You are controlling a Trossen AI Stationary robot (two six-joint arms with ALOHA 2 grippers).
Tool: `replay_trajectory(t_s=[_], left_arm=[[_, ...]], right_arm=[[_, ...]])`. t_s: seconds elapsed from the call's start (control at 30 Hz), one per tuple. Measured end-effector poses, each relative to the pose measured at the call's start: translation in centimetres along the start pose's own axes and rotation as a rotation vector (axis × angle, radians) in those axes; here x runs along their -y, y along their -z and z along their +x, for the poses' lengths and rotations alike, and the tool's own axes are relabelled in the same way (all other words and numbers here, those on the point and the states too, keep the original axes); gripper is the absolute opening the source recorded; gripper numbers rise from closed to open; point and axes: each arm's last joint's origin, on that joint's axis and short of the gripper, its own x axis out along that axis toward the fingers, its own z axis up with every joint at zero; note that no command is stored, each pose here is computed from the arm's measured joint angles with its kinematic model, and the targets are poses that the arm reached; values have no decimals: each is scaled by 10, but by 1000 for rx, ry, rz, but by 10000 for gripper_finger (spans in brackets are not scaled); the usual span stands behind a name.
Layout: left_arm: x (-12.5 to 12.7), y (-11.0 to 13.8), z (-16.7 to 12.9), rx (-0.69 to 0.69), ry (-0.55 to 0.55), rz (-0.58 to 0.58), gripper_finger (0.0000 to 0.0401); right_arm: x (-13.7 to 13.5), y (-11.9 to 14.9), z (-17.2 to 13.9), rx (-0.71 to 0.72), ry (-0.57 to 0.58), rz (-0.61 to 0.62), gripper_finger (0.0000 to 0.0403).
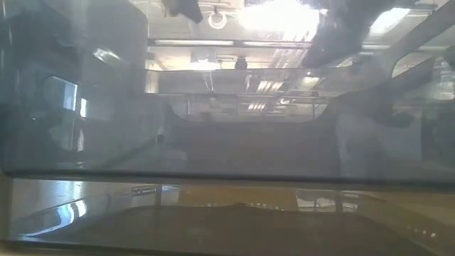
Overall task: Stack baskets by color
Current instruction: Stack the middle red bin into the bottom red bin
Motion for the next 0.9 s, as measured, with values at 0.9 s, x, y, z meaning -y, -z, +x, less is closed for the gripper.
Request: replay_trajectory(t_s=[0.9], left_arm=[[-27, 94, 36, 108, -21, -289, 117]], right_arm=[[24, -32, 82, 92, -253, -491, 119]])
